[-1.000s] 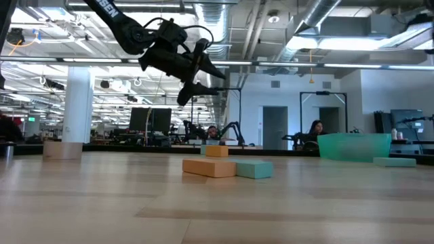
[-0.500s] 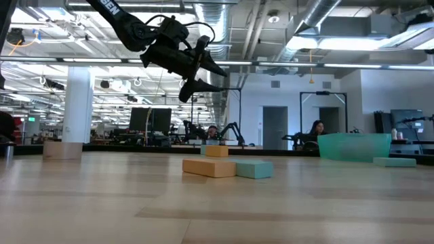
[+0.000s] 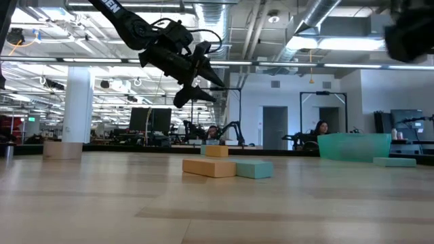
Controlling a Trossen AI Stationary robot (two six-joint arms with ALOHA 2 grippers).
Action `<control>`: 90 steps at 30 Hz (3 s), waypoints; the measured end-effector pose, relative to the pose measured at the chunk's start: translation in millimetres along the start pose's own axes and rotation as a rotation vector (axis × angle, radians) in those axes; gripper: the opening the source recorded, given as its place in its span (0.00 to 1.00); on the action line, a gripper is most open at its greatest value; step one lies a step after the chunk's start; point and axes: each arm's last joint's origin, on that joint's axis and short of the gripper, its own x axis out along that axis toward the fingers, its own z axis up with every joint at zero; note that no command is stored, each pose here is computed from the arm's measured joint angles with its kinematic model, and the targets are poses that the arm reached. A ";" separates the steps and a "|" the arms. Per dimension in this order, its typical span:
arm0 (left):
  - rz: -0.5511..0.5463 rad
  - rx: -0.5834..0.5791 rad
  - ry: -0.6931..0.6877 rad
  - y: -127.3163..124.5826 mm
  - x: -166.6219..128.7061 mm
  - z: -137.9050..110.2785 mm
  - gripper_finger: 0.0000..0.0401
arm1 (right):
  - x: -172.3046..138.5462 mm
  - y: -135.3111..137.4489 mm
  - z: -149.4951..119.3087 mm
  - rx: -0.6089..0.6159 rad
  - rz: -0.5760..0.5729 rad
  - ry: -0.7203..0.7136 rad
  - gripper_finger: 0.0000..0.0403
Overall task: Sort & place blocks by color
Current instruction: Put the yellow block into the transparent bin
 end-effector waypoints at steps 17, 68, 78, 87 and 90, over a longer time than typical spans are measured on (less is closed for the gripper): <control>0.506 0.102 0.157 -15.2 15.8 -24.6 0.55 | -84.3 -14.7 59.9 -0.203 -0.074 -0.666 0.86; 0.023 1.412 0.841 75.8 116.8 35.1 0.55 | -90.2 -18.1 61.1 -0.205 0.021 -0.585 0.84; 0.060 1.345 0.869 74.4 116.2 34.2 0.33 | -90.2 -17.8 61.5 -0.203 0.023 -0.588 0.84; -0.001 1.065 0.843 38.3 92.7 53.5 0.25 | -91.6 -15.5 63.1 -0.329 0.001 -0.617 0.83; -0.217 0.831 0.762 21.5 79.0 58.4 0.25 | -95.5 -9.0 67.0 -0.474 -0.004 -0.693 0.83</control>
